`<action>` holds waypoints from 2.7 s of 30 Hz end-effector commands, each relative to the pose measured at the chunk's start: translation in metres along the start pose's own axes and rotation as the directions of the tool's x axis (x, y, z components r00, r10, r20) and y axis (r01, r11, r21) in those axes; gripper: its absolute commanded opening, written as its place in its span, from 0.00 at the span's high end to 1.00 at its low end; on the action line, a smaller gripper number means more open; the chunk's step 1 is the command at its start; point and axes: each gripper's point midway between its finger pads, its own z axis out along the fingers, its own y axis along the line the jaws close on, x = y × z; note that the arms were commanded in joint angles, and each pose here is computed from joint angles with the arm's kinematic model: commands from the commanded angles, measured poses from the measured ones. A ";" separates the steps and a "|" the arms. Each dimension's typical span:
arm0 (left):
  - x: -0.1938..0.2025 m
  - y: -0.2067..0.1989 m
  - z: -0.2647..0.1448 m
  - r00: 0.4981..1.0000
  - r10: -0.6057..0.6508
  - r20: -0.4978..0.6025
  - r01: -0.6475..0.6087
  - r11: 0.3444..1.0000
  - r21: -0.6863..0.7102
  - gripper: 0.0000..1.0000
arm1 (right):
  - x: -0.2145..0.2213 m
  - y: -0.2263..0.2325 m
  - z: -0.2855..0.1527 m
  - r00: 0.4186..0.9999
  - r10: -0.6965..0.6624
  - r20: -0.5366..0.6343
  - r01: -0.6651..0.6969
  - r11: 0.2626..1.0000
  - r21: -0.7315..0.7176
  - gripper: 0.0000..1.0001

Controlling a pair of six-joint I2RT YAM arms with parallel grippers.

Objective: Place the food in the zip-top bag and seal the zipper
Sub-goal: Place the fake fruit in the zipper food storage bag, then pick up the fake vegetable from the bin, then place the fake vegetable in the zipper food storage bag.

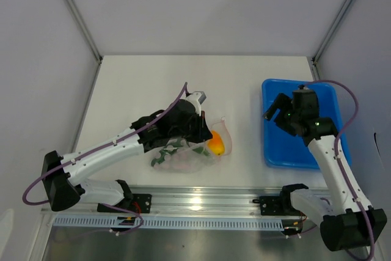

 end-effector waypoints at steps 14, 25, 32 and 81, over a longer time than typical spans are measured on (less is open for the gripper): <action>-0.009 -0.011 -0.012 0.998 0.004 0.057 -0.008 0.998 0.065 0.99 | -0.076 -0.156 0.108 0.981 0.101 0.167 -0.170 0.864 0.474 0.29; -0.004 -0.010 -0.009 0.999 0.010 0.042 -0.013 0.997 0.071 0.99 | -0.082 -0.177 0.163 0.977 0.164 0.140 -0.213 0.836 0.505 0.30; -0.004 -0.006 -0.008 0.999 0.013 0.046 -0.016 0.998 0.057 0.99 | -0.094 -0.181 0.178 0.975 0.162 0.149 -0.217 0.824 0.523 0.32; -0.016 0.008 -0.021 0.998 0.007 0.057 -0.011 0.997 0.071 0.99 | 0.183 0.095 -0.128 0.637 -0.529 -0.561 -0.234 0.561 -0.794 0.82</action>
